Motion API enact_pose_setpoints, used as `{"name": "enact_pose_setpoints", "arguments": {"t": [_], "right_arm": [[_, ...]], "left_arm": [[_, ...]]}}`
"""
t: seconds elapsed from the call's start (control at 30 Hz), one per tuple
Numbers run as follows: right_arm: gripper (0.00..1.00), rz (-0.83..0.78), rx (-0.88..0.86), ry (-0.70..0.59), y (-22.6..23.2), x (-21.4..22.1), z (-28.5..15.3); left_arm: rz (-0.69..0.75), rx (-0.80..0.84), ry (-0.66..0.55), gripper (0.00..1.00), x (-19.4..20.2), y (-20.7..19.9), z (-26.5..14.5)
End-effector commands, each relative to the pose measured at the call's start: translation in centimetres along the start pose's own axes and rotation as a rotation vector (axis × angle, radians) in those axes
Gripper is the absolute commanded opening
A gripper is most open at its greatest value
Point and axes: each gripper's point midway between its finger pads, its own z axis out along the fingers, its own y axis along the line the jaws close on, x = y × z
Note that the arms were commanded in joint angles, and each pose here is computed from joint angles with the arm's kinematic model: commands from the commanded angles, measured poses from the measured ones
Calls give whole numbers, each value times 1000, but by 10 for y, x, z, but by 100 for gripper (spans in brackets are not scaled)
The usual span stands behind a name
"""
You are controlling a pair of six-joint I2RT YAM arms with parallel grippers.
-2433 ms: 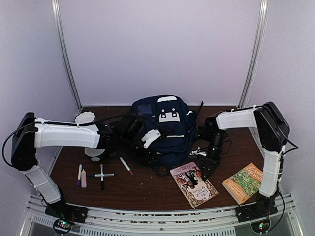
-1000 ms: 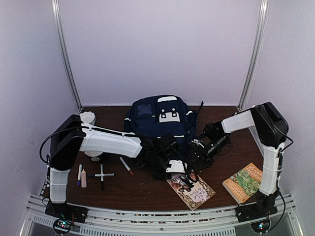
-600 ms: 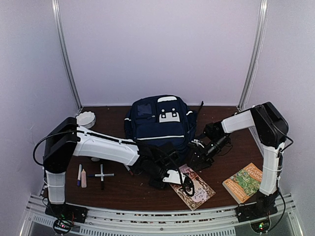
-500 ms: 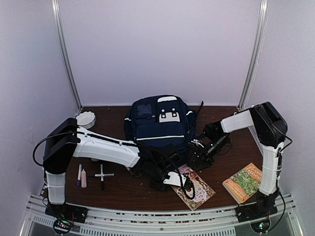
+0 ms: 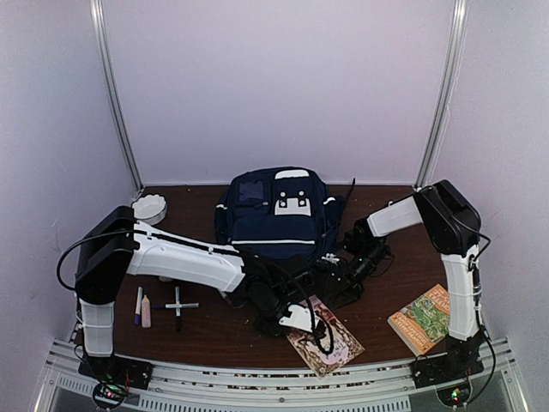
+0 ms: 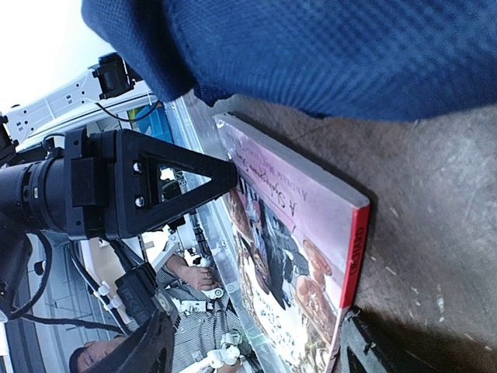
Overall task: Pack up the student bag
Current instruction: Move the book to the center of the board, then pick up the book from the center of the board.
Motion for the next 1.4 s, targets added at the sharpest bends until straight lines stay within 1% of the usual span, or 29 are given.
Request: {"name": "enact_pose_setpoints", "arguments": {"t": [0.0, 0.13, 0.27, 0.33, 0.5, 0.63, 0.73, 0.83, 0.9, 1.0, 1.07, 1.17, 1.23, 1.3, 1.37], "right_arm": [[75, 61, 88, 149, -34, 34, 34], [76, 22, -26, 111, -1, 29, 36], [77, -49, -105, 123, 35, 35, 42], [77, -77, -124, 125, 46, 37, 44], [77, -108, -171, 104, 61, 31, 42], [77, -138, -181, 135, 69, 27, 38], [77, -197, -210, 161, 80, 21, 34], [77, -228, -194, 166, 82, 13, 33], [75, -202, -163, 180, 74, 13, 35], [66, -142, -114, 181, 56, 15, 41], [58, -125, -79, 175, 47, 15, 43], [52, -127, -32, 162, 43, 14, 41], [49, -128, 20, 142, 40, 12, 37], [45, -152, 94, 91, 32, 4, 31], [38, -162, 166, 55, 26, 2, 23]], "left_arm": [[-6, -47, -49, 25, -14, 20, 15], [-7, -33, -46, 31, -14, 19, 18], [-16, -39, -41, 33, -13, 20, 18], [-24, -45, -39, 35, -13, 21, 16], [-46, -61, -31, 37, -12, 24, 16], [-86, -92, -19, 36, -8, 28, 14], [-113, -140, -42, 36, -6, 31, 10], [-162, -229, -39, 36, -2, 44, 3], [-186, -278, -24, 36, 3, 51, 1], [-208, -321, -16, 36, 7, 57, 1], [-212, -325, -18, 36, 7, 57, 1], [-214, -330, -20, 36, 8, 57, -1], [-216, -339, -23, 36, 9, 58, -4], [-216, -353, -25, 36, 10, 58, -7], [-216, -365, -31, 37, 12, 57, -11]]}}
